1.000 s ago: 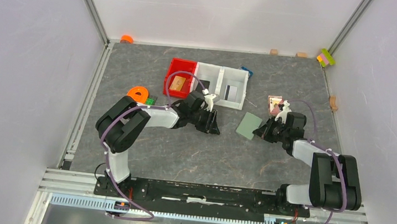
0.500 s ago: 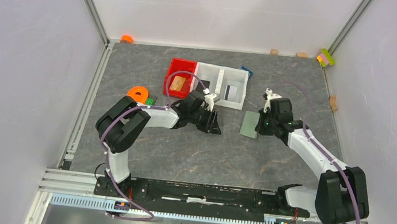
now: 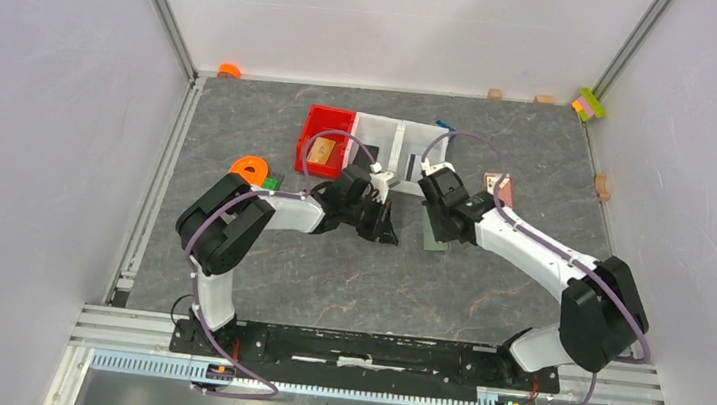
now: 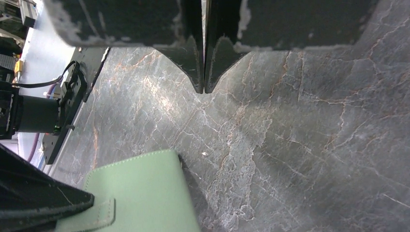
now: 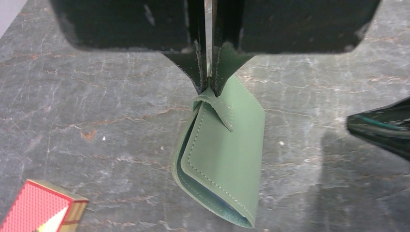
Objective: Take the credit cards out of the card holder
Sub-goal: Adjust the card holder at the center of the board.
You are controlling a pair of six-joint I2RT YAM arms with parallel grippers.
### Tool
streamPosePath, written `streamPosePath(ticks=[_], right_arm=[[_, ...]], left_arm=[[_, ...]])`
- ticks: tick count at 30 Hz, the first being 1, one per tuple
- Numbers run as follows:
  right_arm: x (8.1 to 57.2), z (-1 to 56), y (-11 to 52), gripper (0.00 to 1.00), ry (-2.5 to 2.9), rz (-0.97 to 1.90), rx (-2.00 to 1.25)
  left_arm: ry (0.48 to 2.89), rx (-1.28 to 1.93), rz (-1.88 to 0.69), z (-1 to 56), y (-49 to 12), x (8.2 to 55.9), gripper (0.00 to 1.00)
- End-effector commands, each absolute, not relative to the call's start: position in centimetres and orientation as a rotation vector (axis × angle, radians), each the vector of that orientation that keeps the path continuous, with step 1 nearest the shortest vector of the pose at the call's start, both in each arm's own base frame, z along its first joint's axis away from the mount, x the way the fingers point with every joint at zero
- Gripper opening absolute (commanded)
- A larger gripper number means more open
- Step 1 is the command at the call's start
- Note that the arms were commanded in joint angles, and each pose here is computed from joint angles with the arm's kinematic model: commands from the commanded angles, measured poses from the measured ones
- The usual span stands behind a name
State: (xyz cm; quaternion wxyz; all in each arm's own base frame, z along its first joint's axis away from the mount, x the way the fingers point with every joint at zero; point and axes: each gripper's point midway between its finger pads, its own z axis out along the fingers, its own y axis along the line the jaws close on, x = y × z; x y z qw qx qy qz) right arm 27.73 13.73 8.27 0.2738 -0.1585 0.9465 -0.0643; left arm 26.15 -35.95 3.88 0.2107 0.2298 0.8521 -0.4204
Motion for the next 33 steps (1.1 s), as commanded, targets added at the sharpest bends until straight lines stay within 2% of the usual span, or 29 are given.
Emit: streamPosePath(ticks=[1, 9, 14, 22, 23, 28, 33], right_arm=[[28.2, 9.7, 16.5, 0.00, 2.517, -0.132, -0.444], [26.1, 8.5, 21.4, 0.00, 2.523, 0.027, -0.548], [25.7, 8.8, 24.4, 0.01, 2.467, 0.266, -0.543], [25.1, 8.1, 27.3, 0.07, 2.421, 0.509, -0.531], [24.9, 8.1, 27.8, 0.08, 2.423, 0.544, -0.543], [24.3, 8.4, 29.2, 0.29, 2.399, 0.671, -0.547], [24.8, 7.9, 27.5, 0.31, 2.420, 0.593, -0.533]], left_arm=[[2.346, 0.663, -1.225, 4.3, -37.1, 26.2, 0.04], [2.362, 0.655, -1.227, 4.1, -37.1, 26.2, 0.04], [2.410, 0.634, -1.177, 3.2, -36.8, 26.5, 0.02], [2.445, 0.631, -1.147, 2.5, -36.6, 26.6, 0.02], [2.450, 0.631, -1.140, 2.4, -36.5, 26.6, 0.02], [2.474, 0.619, -1.083, 1.9, -36.0, 27.0, 0.02], [2.470, 0.576, -0.951, 1.8, -34.6, 27.9, 0.02]])
